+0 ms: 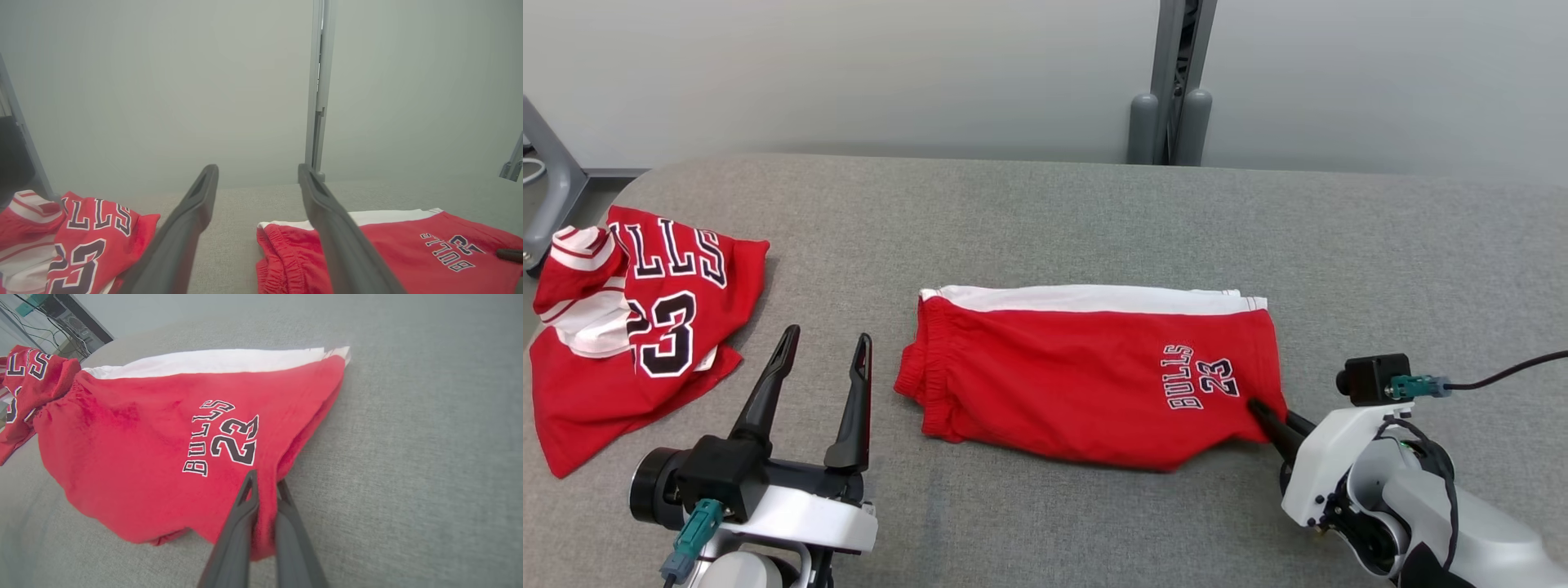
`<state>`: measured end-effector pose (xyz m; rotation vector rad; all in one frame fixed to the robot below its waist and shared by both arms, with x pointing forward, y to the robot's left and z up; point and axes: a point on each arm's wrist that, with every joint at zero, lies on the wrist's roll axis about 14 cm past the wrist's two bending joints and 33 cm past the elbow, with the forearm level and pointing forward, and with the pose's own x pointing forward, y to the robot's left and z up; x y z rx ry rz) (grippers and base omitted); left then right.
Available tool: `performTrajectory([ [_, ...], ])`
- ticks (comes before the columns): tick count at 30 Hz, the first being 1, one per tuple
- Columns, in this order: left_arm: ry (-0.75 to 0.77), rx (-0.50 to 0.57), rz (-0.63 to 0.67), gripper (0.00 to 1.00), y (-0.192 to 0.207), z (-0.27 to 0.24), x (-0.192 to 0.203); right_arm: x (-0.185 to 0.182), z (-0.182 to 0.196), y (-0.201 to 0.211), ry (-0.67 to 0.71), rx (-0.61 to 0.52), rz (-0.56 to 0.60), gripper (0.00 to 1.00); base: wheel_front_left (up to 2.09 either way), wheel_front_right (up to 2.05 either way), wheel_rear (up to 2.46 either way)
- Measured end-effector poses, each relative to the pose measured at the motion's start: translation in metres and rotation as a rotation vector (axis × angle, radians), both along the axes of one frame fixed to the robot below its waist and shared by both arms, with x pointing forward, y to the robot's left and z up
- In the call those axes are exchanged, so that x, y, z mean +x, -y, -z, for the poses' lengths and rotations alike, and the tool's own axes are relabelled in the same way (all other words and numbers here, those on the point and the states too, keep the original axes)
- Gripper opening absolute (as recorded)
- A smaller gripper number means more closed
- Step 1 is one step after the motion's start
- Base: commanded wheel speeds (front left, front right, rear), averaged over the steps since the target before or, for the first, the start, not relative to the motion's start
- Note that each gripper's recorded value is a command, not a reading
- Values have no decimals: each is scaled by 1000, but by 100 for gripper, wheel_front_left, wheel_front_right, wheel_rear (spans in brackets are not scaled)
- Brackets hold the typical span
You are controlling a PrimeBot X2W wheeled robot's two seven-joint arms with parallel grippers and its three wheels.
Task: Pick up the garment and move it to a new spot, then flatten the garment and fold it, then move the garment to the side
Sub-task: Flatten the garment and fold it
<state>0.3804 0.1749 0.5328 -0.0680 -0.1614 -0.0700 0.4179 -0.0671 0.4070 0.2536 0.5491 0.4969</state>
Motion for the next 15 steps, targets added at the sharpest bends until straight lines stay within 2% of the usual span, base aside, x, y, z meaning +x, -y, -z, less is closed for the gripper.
performTrajectory([
  [3, 0, -1, 4, 100, 1, 0, -1, -4, 3, 2, -15, -7, 1, 0, 0, 0, 0],
  [4, -1, -1, 5, 100, 1, 0, -1, -4, 4, 3, -18, -6, 6, 6, 0, 0, 0],
  [5, -2, 0, 6, 100, 2, 1, -1, -4, 5, 5, -22, -11, 12, 43, 0, 0, 0],
  [6, -4, 0, 6, 100, 2, 1, -1, -4, 6, 6, -21, -14, 17, 88, 0, 0, 0],
  [7, -6, 0, 7, 100, 2, 2, -1, -4, 6, 7, -18, -16, 22, 100, 0, 0, 0],
  [11, -11, 0, 5, 100, 1, 4, -2, -2, 5, 13, 9, -30, 36, 100, 0, 0, 0],
  [15, -18, -1, 0, 100, 0, 6, -4, 5, -6, 24, 93, -48, 63, 100, 0, 0, 0],
])
